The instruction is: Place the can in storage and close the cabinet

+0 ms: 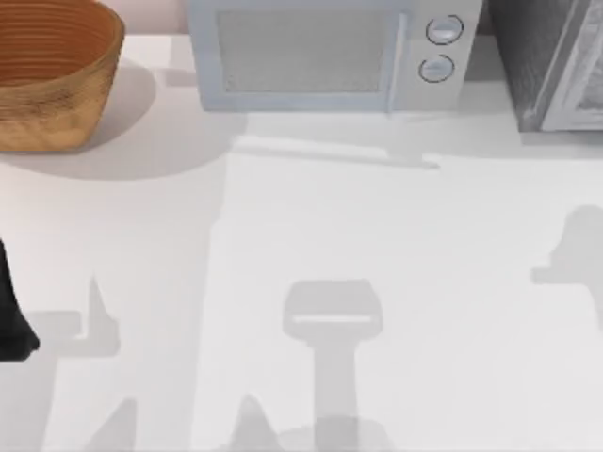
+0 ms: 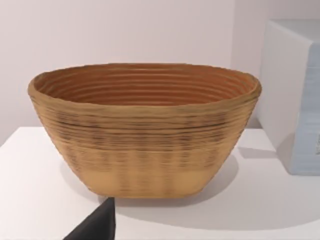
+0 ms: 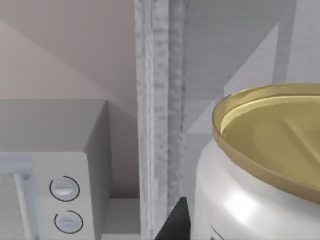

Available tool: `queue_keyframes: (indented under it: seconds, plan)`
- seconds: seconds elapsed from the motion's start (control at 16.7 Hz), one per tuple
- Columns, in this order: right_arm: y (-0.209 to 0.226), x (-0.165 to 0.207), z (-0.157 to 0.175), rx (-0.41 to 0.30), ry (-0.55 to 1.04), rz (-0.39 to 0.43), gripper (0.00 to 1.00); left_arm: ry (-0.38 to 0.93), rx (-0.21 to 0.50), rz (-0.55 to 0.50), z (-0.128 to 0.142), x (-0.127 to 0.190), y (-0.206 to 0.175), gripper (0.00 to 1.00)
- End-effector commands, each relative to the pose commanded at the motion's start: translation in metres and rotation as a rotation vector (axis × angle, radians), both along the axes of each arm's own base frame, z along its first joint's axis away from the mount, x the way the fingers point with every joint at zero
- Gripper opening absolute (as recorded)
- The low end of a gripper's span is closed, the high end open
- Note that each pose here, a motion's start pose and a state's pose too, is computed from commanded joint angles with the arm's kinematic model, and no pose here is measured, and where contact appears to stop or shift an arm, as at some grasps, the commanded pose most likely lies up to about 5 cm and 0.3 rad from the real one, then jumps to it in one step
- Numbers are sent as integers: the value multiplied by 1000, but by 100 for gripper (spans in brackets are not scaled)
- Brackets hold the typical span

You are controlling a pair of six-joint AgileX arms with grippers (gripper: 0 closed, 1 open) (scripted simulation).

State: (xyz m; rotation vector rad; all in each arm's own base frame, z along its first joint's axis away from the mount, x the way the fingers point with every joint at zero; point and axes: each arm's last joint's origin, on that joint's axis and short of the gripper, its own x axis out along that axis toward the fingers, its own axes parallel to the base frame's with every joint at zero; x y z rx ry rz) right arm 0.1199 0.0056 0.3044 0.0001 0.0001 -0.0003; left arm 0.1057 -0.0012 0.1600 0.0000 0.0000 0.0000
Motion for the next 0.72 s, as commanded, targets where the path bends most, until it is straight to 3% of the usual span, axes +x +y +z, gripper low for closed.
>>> queue_keyframes:
  seconds: [0.42, 0.72]
  plan:
    - [15, 57, 128, 0, 0, 0, 0, 0, 0, 0, 0, 0, 0, 100]
    - [31, 106, 184, 1, -1, 2, 0, 0, 0, 0, 0, 0, 0, 100]
